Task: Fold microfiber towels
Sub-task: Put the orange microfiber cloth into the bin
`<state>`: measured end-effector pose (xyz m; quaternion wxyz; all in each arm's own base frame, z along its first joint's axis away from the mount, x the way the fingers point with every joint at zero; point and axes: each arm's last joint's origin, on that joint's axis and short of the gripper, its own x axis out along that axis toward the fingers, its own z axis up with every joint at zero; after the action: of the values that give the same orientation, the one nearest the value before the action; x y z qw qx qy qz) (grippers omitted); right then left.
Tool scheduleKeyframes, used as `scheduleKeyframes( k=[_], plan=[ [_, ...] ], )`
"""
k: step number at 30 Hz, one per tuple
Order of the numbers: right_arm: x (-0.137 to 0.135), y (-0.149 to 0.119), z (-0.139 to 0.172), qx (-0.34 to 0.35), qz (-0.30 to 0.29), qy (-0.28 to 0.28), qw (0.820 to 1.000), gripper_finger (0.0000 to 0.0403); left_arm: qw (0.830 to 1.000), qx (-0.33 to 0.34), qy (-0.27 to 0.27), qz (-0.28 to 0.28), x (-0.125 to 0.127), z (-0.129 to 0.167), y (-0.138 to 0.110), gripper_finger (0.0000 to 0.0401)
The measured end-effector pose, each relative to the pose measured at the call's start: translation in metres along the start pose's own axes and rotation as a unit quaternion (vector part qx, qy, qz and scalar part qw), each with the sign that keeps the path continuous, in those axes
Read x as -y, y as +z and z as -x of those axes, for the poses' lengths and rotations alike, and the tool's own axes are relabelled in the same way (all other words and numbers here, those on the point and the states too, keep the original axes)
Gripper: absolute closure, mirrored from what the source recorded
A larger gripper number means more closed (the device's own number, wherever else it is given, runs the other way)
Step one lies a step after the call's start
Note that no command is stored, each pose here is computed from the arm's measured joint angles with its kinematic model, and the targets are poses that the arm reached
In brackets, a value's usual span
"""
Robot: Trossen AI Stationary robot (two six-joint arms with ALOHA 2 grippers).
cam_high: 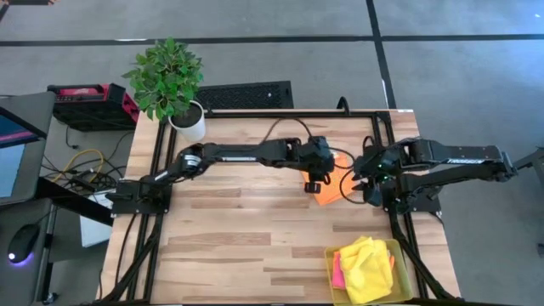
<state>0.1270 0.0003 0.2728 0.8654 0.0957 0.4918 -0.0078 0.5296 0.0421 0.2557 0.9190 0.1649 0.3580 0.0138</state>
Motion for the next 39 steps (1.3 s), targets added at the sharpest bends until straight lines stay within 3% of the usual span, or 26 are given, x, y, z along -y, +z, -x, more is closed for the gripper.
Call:
scheduleKeyframes(
  k=[7,16,31,39],
  plan=[
    [-0.011,0.016,-0.032,-0.055,0.131,0.013,0.990,0.0223,0.999,-0.018,-0.003,0.044,-0.004,0.072,0.020,0.0252],
    [-0.012,0.027,-0.093,-0.184,0.189,0.010,0.965,0.0223,0.997,-0.011,0.045,0.060,0.011,0.142,0.040,0.0252],
    [-0.005,0.031,-0.149,-0.249,0.258,-0.024,0.933,0.0229,0.994,-0.059,0.073,0.052,0.036,0.171,0.039,0.0252],
    [0.003,0.025,-0.177,-0.305,0.243,-0.027,0.920,0.0228,0.994,-0.061,0.073,0.048,0.039,0.174,0.039,0.0252]
  ],
)
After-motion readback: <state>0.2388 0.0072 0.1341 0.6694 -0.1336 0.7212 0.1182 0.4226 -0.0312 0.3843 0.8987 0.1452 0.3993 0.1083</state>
